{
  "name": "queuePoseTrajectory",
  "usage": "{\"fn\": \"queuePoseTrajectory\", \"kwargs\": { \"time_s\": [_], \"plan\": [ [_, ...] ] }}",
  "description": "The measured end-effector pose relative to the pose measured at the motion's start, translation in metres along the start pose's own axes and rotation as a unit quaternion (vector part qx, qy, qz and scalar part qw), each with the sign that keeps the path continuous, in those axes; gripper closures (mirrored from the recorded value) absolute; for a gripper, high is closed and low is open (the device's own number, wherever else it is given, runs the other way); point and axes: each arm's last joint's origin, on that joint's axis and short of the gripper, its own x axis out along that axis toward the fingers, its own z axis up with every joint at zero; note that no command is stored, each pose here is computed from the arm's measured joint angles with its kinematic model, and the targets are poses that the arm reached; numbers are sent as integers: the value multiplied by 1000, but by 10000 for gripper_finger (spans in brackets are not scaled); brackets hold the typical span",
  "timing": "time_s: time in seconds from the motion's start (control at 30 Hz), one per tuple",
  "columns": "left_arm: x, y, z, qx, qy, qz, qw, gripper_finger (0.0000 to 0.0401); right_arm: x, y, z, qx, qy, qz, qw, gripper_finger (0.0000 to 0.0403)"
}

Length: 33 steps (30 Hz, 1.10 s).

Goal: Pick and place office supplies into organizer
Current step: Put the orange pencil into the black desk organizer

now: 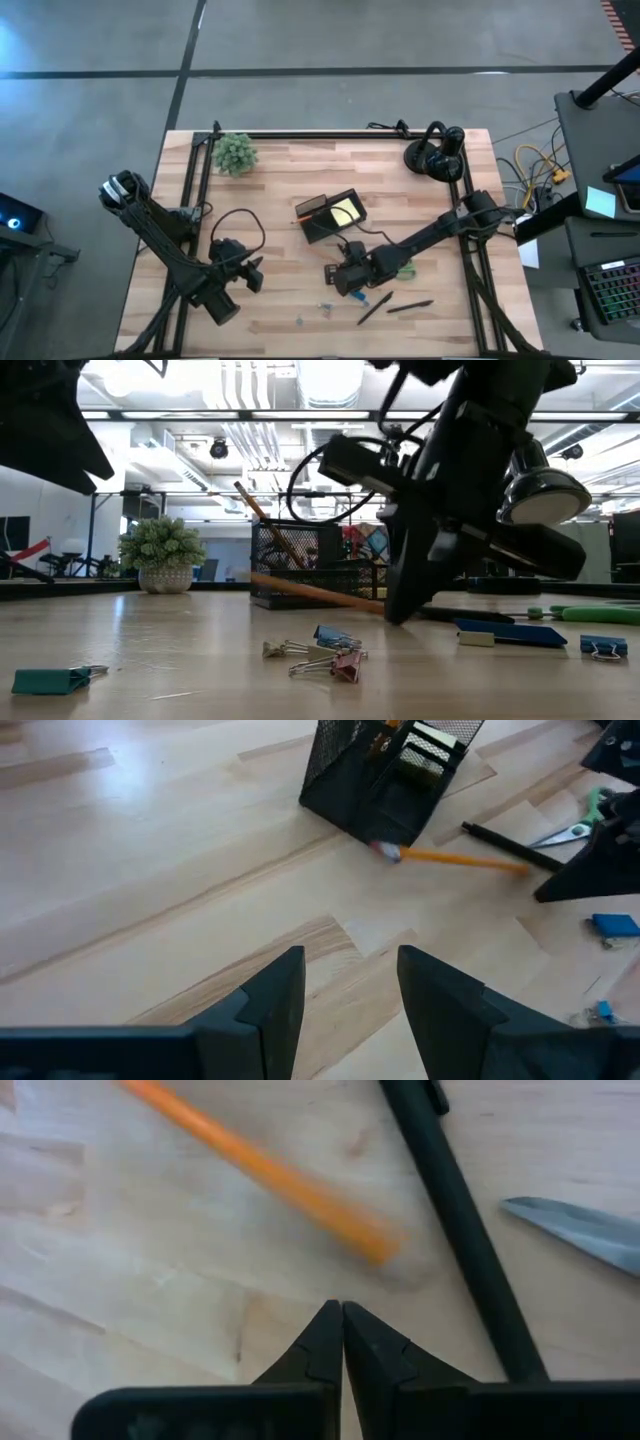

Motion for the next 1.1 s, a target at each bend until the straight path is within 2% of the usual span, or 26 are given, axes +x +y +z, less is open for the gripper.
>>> {"fn": "queuePoseTrajectory", "kwargs": {
  "time_s": [0.3, 0.4, 0.5, 0.57, 0.87, 1.1],
  "plan": [
    [2, 1, 0, 2, -1, 4, 1000, 253, -3, 2, 2, -5, -1, 2, 1000, 394],
    [2, 1, 0, 2, -1, 4, 1000, 253, -15, 7, 3, -14, -12, 11, 1000, 394],
    [2, 1, 1, 1, -2, 5, 1000, 253, -25, 5, 6, -17, -23, -11, 1000, 394],
    [2, 2, 1, 1, -2, 5, 1000, 253, -25, 2, 6, -20, -24, -23, 999, 394],
    [2, 1, 1, 0, -1, 4, 1000, 253, -23, 3, 0, -15, -14, -13, 1000, 394],
    [2, 1, 1, -2, -1, 2, 1000, 253, -24, -5, -6, -13, -16, -35, 999, 394]
  ]
}}
